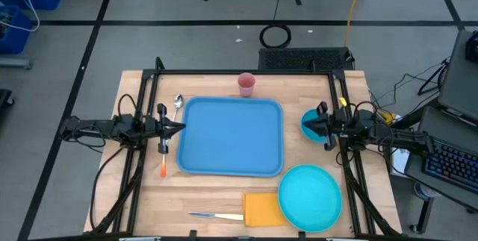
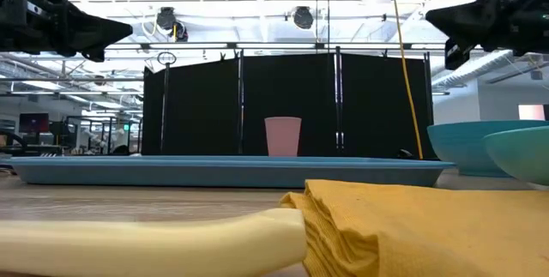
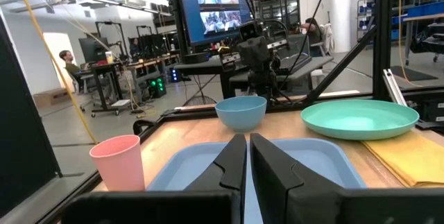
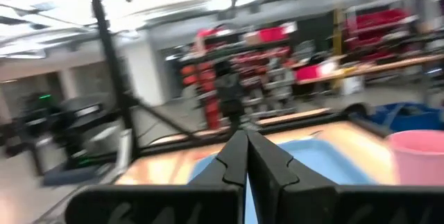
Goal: Set up tray
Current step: Put the blue plate on the blue serving tray
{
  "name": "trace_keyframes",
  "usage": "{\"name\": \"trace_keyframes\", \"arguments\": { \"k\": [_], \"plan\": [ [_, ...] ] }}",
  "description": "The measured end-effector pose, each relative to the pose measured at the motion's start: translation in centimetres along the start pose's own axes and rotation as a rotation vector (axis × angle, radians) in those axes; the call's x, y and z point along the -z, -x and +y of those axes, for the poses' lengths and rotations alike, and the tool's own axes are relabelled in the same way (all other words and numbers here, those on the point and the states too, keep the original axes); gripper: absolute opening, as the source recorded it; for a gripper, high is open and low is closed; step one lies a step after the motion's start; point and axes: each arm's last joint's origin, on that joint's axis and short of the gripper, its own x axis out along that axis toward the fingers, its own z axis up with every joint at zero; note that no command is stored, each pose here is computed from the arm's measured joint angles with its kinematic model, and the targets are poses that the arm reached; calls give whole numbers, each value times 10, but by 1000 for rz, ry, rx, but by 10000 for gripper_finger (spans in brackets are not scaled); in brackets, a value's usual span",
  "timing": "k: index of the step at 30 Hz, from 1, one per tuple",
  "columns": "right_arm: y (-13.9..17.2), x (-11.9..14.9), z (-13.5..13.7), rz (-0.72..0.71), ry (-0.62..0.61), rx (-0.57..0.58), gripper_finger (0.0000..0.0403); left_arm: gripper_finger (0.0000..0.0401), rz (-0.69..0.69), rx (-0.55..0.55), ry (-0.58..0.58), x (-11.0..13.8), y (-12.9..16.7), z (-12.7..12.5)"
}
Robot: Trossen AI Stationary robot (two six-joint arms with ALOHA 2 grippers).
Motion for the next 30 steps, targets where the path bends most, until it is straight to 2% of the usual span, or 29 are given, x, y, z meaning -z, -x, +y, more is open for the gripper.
{"name": "trace_keyframes", "arguments": {
  "k": [5,11,16,24,30],
  "plan": [
    [-2,3,5,38,-28,-66,29,26,0,0,0,0,0,0],
    [-8,1,16,13,-21,-114,75,26,0,0,0,0,0,0],
    [-14,11,25,109,-2,-143,119,26,0,0,0,0,0,0],
    [-27,20,50,219,105,-148,153,26,0,0,0,0,0,0],
    [-49,8,83,327,250,-110,155,26,0,0,0,0,0,0]
  ]
}}
